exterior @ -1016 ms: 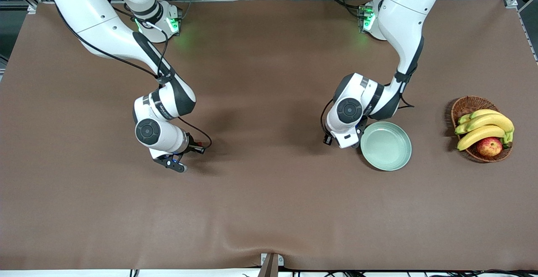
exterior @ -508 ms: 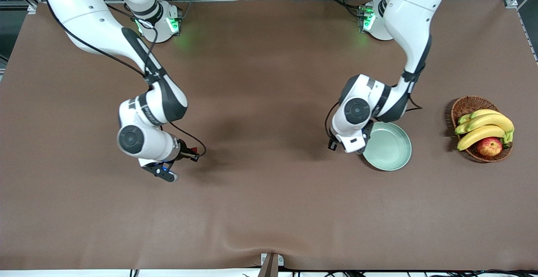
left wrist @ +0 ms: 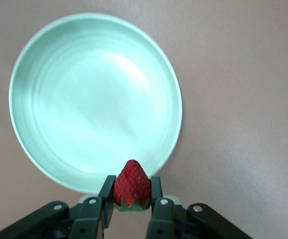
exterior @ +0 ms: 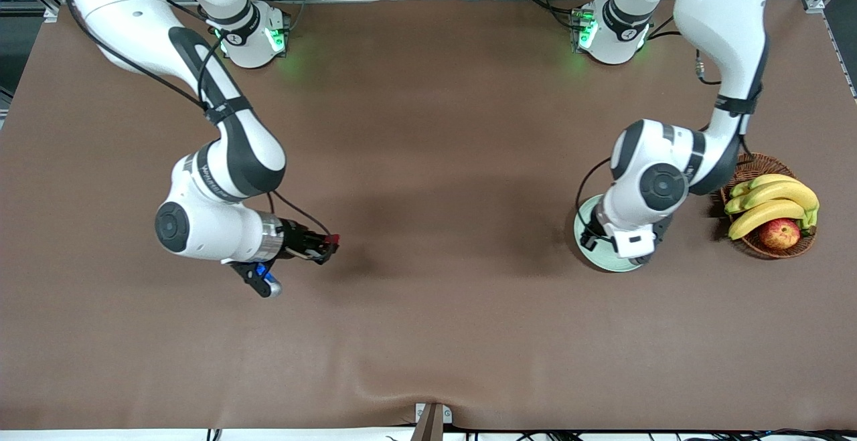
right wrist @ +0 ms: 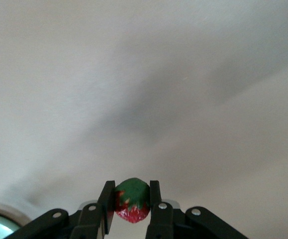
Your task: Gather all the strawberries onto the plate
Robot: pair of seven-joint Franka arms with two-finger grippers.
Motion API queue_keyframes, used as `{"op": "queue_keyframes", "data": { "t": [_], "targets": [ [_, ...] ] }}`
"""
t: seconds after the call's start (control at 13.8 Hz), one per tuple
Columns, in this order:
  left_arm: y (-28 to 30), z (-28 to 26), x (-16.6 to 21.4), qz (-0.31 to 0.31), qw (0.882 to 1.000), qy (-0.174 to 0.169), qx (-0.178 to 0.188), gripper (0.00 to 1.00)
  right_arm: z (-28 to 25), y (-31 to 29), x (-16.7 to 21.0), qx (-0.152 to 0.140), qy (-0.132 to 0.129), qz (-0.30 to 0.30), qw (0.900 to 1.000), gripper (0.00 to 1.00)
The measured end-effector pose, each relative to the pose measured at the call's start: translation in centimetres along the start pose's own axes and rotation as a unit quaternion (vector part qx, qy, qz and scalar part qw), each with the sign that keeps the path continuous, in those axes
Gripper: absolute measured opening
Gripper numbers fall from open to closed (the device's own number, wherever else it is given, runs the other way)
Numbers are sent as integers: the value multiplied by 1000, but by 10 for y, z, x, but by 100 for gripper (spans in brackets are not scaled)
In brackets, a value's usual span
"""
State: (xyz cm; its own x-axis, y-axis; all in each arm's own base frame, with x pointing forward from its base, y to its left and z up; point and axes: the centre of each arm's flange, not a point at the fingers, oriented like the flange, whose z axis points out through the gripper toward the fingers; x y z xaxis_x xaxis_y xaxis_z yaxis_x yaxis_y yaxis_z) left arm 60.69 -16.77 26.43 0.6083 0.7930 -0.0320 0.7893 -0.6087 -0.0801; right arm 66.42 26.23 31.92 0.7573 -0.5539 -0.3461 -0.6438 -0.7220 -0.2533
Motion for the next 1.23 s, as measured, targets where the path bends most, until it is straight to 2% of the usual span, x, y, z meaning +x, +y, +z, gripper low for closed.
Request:
{"op": "queue_keyframes", "data": {
  "t": [0.36, 0.51, 0.73, 0.94, 1.23],
  "targets": [
    [-27, 10, 53, 89, 996, -8, 5, 32, 70, -71, -106, 78, 35, 60, 995, 32],
    [-39, 21, 76, 119, 993, -12, 6, 32, 102, -87, -141, 107, 38, 84, 990, 32],
    [-56, 45, 104, 161, 987, -20, 6, 33, 148, -103, -185, 134, 31, 99, 986, 32],
    [-71, 55, 127, 180, 983, -25, 6, 57, 198, -110, -221, 151, 23, 95, 984, 32],
    [-63, 42, 120, 189, 982, -21, -2, 99, 249, -102, -254, 164, 22, 80, 983, 32]
  ]
}}
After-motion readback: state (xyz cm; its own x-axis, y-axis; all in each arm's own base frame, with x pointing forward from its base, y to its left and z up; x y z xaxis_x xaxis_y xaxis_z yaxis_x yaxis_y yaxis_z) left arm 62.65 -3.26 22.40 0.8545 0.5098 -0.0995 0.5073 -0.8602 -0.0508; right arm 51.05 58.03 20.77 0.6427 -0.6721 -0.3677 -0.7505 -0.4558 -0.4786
